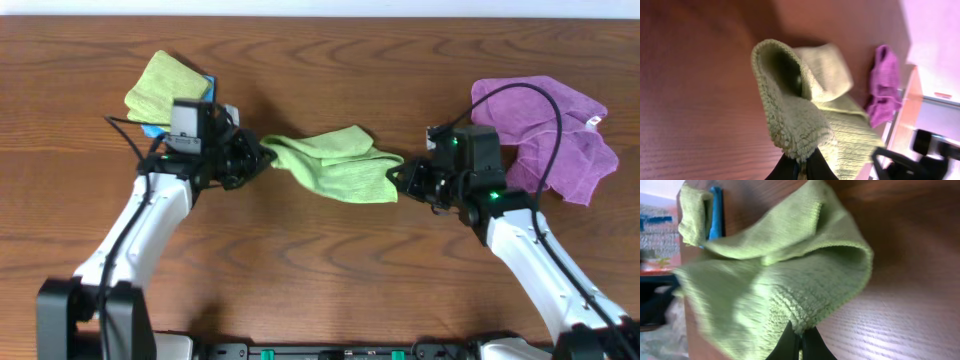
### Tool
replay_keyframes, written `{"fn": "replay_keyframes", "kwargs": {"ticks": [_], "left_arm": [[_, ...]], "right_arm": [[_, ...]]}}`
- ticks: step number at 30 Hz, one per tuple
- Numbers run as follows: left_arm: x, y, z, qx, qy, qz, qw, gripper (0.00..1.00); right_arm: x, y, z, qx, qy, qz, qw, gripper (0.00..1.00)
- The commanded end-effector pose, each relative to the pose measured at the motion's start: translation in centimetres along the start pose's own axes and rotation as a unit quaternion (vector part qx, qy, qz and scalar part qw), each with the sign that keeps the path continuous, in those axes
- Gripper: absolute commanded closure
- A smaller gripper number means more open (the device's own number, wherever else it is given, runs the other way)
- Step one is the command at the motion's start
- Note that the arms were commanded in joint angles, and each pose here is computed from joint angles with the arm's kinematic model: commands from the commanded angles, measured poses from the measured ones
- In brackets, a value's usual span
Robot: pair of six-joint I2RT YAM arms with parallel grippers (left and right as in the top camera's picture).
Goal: Fold the cloth
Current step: 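Lift the green cloth and pull the grippers apart to stretch it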
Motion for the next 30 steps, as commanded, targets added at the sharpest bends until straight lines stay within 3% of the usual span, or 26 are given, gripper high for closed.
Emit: {"fn": "replay_keyframes", "kwargs": {"ticks": [1, 5, 15, 30], "left_arm": [[-0.9, 0.5, -1.3, -0.014, -0.008, 0.018, 1.000, 0.94], [-1.5, 0.4, -2.0, -0.015, -0.017, 0.013, 1.000, 0.94], [-6.7, 3.2, -4.7, -0.086, -0.052, 0.049, 0.994, 0.94], [-9.6, 7.3, -3.2, -0.133, -0.116, 0.066, 0.982, 0.94]], "right_arm": [[-0.9, 0.0, -1.0, -0.006, -0.021, 0.005, 1.000, 0.99], [0.6, 0.3, -2.0, -0.009, 0.020, 0.001, 1.000, 0.99], [3.5, 8.2, -5.9, -0.144, 0.038, -0.053, 0.987, 0.99], [4.4, 14.9, -3.8, -0.221, 0.064, -0.103, 0.968, 0.99]]}}
Point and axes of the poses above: each gripper's point midway between its finger pads, its own z axis out along the fingers, its own x axis along the line the jaws close on, y = z × x, the point moved 2 cm from there along -z, back along the fingers, and after that the axes turned 10 degrees about -z, right-handed, at the moved point
